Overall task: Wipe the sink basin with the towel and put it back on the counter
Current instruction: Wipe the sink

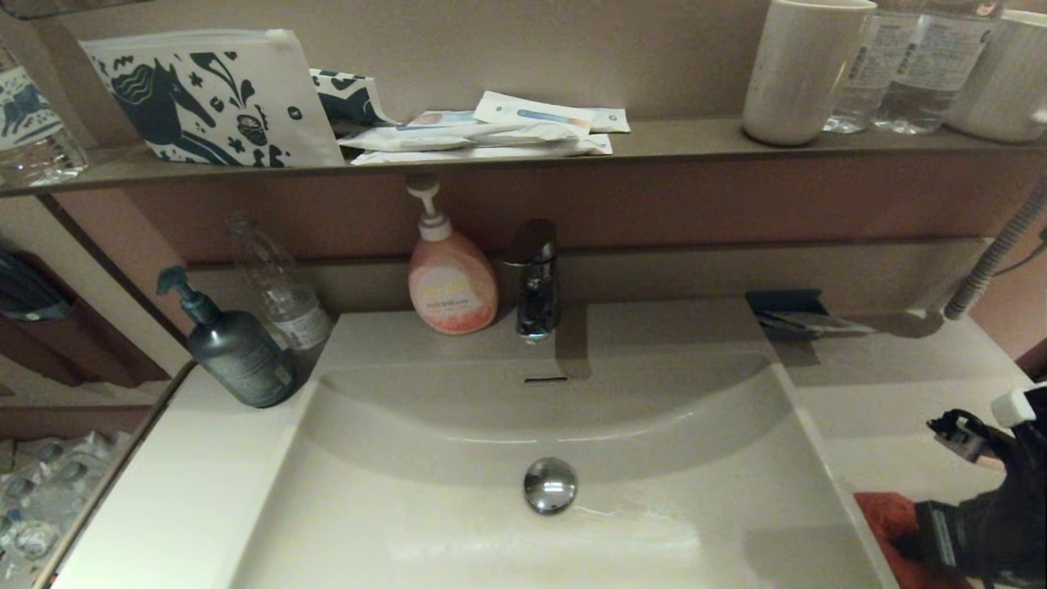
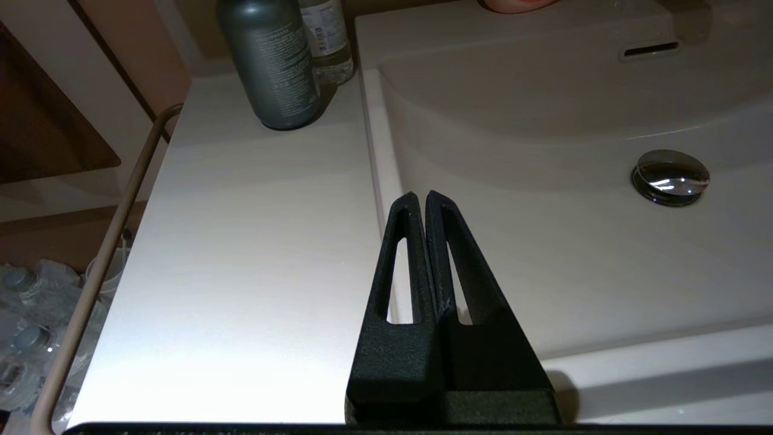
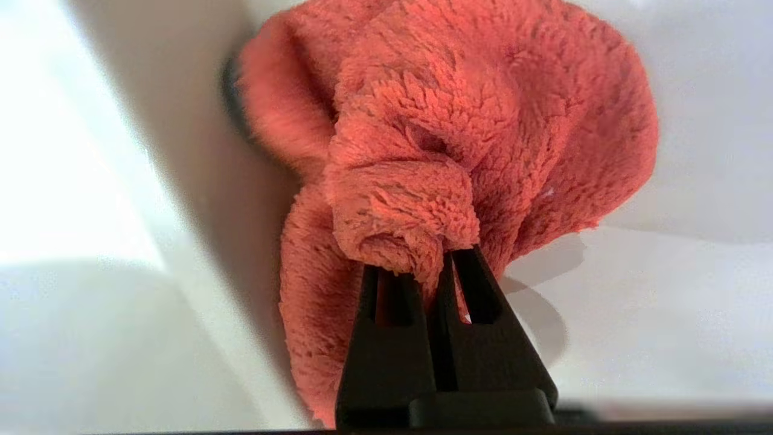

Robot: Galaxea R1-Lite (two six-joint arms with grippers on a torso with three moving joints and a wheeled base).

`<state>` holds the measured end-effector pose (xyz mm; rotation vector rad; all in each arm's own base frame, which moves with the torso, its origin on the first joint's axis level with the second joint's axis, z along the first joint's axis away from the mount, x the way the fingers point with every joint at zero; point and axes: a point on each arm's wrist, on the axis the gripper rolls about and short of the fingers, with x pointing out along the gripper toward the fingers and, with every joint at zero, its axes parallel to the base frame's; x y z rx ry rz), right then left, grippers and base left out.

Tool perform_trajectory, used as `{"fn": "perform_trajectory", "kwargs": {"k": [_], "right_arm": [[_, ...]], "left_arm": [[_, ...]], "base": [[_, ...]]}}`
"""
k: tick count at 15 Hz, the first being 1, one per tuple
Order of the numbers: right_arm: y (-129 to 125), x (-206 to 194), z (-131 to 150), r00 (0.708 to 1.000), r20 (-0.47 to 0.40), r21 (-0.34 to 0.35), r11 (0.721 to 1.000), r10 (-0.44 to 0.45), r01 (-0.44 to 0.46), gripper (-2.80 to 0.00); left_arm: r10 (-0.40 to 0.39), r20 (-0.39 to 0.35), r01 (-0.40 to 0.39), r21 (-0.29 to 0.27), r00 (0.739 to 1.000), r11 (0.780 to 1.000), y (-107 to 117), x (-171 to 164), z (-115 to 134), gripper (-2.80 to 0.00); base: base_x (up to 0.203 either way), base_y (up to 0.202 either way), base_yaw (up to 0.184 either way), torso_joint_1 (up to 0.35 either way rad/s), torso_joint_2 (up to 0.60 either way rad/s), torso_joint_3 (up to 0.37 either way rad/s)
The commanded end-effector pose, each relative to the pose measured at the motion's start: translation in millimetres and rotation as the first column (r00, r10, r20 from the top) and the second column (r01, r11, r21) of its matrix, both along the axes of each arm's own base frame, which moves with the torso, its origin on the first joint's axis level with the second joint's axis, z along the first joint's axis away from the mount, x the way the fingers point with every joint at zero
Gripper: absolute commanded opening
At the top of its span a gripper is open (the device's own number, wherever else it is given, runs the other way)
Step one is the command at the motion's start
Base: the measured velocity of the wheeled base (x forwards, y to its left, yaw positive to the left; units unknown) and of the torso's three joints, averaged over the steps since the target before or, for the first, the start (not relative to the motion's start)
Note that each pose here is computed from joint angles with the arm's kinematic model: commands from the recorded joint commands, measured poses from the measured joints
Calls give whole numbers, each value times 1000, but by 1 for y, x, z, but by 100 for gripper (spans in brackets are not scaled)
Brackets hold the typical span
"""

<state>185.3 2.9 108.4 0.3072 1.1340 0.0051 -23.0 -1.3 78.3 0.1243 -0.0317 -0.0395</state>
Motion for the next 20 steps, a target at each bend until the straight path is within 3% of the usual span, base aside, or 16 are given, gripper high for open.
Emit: {"fn": "perform_trajectory", "kwargs": {"k": [1,4,9,13,20], "right_arm": [[8,-20,2,999,23,-9,999,40,-40,-280],[14,-45,-6,997,-1,-22,996,83,-83,-280],[8,-33,-2,998,52,-24,999,37,-36,-280],[-12,3,1,993,101,-24,997,-68,71,-280],[-19,100,-31,976,182,31,993,-119,116,-280]], "left_arm": [[0,0,0,1,1000,1000,0,0,0,-280],[0,-2,0,1,1000,1000,0,0,0,-280],[0,-1,0,1,1000,1000,0,0,0,-280],[0,0,0,1,1000,1000,0,0,0,-280],[0,-1,0,1,1000,1000,0,0,0,-280]], "base": [[0,0,0,0,0,0],[0,0,0,0,0,0],[0,0,0,0,0,0],[0,0,0,0,0,0],[0,0,0,0,0,0]]}}
